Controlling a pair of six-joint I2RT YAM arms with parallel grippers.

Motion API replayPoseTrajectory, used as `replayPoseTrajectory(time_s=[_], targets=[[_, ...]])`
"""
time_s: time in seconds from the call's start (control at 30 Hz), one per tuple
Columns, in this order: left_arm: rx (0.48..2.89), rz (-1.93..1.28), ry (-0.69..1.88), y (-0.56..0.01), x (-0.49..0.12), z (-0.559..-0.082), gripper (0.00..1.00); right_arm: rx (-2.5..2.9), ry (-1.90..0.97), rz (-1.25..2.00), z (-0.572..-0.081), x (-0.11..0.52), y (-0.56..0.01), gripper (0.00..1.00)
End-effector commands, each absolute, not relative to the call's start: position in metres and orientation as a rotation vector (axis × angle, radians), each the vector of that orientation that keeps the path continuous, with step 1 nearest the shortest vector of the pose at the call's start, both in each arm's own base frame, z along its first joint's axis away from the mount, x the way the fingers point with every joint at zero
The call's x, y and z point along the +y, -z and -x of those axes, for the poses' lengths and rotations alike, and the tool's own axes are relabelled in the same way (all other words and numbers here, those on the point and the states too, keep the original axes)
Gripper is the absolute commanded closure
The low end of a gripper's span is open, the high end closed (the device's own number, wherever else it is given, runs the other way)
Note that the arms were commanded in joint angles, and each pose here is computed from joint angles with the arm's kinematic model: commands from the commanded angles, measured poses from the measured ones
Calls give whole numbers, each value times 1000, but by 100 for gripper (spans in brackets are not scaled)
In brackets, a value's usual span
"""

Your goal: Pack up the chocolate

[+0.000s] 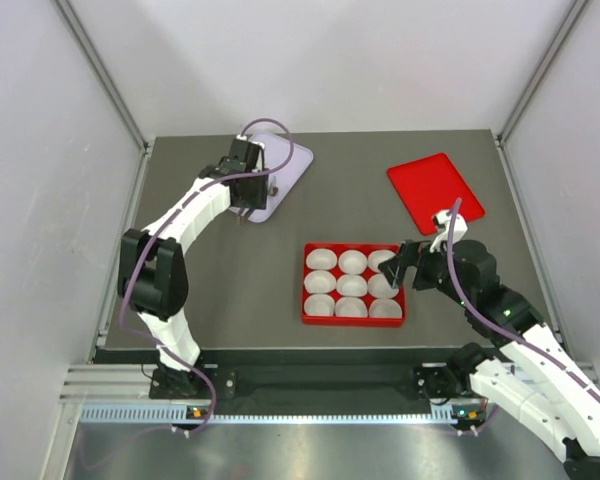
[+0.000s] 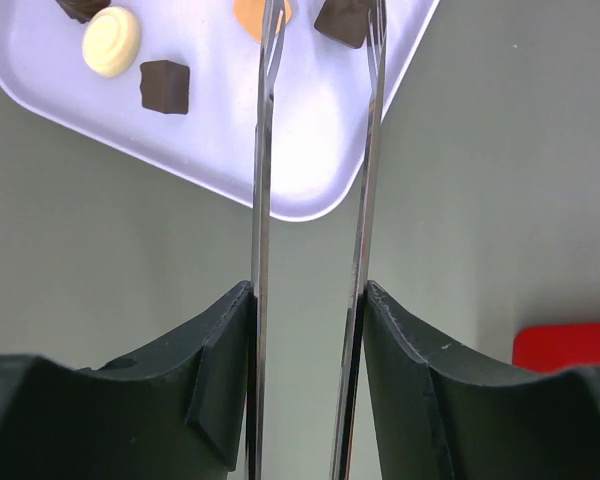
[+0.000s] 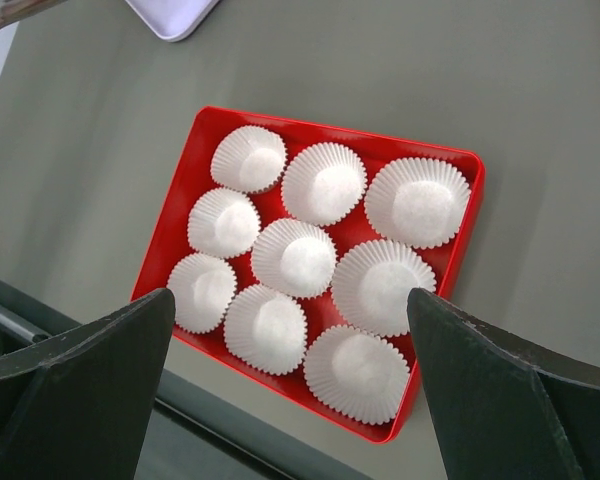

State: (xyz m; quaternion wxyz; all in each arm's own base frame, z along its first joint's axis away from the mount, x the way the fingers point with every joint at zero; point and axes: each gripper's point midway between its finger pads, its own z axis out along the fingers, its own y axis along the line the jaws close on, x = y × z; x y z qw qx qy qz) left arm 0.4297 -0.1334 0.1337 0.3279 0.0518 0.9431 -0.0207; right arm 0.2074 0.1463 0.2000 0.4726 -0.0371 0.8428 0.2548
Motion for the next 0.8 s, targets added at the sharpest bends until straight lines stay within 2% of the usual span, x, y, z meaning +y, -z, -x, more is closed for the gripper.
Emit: replayPoseTrajectory(time_s=[0.0, 0.77], targets=[[2348, -162, 84, -159, -144, -456, 49, 1957, -622, 78, -221, 146, -234, 0], [2422, -168, 104, -122, -149, -455, 49, 1955, -612, 76, -221, 145, -231, 0]])
